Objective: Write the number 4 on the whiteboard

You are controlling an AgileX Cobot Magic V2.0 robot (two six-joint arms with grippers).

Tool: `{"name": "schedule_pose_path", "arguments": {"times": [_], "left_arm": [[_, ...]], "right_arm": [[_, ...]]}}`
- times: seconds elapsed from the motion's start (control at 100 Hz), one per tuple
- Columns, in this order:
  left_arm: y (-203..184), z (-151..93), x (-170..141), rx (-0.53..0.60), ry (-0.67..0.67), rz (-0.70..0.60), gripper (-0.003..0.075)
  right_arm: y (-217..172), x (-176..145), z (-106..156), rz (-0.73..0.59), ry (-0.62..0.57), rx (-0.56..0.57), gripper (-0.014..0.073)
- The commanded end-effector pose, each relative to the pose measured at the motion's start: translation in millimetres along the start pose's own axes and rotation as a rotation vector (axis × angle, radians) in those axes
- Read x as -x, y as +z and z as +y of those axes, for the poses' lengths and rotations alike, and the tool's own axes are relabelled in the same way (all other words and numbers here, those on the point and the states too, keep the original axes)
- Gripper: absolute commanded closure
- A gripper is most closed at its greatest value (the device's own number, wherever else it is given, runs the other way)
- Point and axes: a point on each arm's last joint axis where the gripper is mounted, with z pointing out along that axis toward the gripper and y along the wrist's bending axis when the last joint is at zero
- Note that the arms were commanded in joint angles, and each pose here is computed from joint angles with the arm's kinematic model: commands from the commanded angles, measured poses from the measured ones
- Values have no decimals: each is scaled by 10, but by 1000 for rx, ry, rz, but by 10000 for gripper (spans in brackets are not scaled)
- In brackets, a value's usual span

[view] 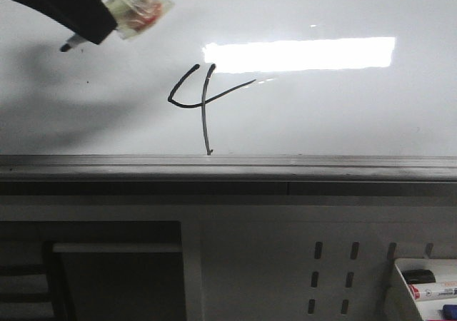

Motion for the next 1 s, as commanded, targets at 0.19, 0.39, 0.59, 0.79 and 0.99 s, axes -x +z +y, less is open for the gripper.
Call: {"name": "schedule_pose_path", "arguments": {"times": [0.19, 0.39, 0.59, 0.79, 0.99], "left_arm": [[-464, 212, -375, 362, -367, -212, 682], [-445, 239, -724, 549, -551, -327, 682], [-336, 321, -860, 606, -650, -350, 682], [-271, 375, -885, 605, -698, -348, 682], [-255, 384, -892, 603, -704, -343, 682]], "right_arm": [[-184, 16, -54, -47, 78, -68, 293], [-163, 20, -56, -42, 82, -64, 293], [-162, 15, -52, -36, 88, -60, 293], [-162, 13, -51, -34, 88, -59, 293], [-162, 12, -50, -33, 88, -58, 293]]}}
